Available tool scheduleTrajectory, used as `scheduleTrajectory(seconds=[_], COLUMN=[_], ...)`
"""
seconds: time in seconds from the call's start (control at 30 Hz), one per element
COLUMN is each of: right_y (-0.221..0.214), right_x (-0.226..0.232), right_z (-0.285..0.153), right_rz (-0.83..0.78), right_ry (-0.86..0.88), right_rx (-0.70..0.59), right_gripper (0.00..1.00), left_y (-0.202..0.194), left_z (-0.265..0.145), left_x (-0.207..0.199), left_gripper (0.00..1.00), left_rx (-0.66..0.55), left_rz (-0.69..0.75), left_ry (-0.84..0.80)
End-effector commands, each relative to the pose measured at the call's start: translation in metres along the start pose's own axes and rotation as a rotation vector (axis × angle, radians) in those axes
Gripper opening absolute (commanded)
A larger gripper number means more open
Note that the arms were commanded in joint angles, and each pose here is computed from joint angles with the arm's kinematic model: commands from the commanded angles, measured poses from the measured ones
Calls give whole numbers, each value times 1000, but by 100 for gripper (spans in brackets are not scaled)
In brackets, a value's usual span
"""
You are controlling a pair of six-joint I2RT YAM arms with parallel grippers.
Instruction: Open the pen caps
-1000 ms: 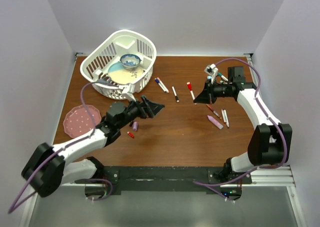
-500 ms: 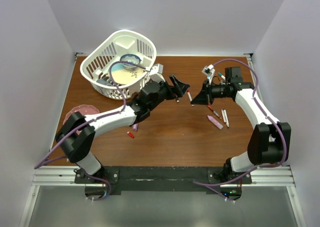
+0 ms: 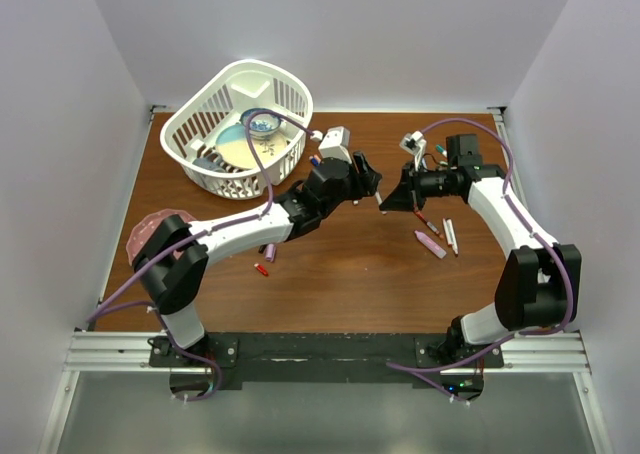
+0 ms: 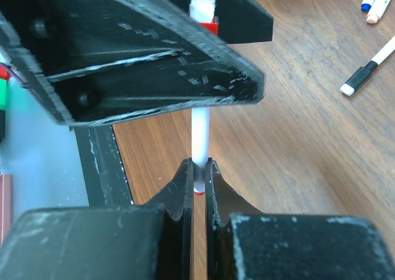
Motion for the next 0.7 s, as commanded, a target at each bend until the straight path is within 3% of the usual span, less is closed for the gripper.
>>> scheduleTrajectory(seconds=[0.0, 0.03, 0.17, 0.2, 0.23, 0.33, 0.37, 0.47, 0.6, 0.67], right_y=[5, 5, 4, 4, 3, 3, 3, 1, 4, 5], right_x=[0, 0, 0, 0, 1, 3, 3, 10, 17, 15], right_z=[2, 3, 3, 3, 3, 3, 3, 5, 8, 11], right_rz=[-35, -36, -41, -45, -46, -48, -48, -38, -6, -17], right_ry=[2, -1, -3, 0, 3, 20, 28, 101, 197, 218], right_rx=[3, 5, 11, 13, 13, 10, 9, -4, -48, -71], right_gripper=[0, 0, 0, 0, 2, 22, 38, 70, 75, 66], left_y=[19, 20, 21, 21, 21, 19, 21, 14, 1, 3], left_z=[2, 3, 2, 2, 0, -5, -8, -17, -26, -30], left_x=[-8, -7, -9, -9, -11, -13, -18, -25, -26, -29], left_gripper=[47, 44, 5, 1, 0, 0, 0, 0, 0, 0], left_rx=[-74, -75, -78, -77, -77, -79, -89, -80, -75, -92], left_rz=[28, 30, 26, 29, 26, 38, 45, 64, 58, 50], left_ry=[16, 18, 1, -4, -14, -74, -137, -277, -380, -422])
Point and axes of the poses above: each gripper's point midway between its finger pads, its own z axis out along the fingers, its own x axis along the line the jaws close on, y = z × x, the point moved 8 cm from there along -z, back along the fingers, and after that the axes turned 9 degrees about z, right-handed, at the moved point
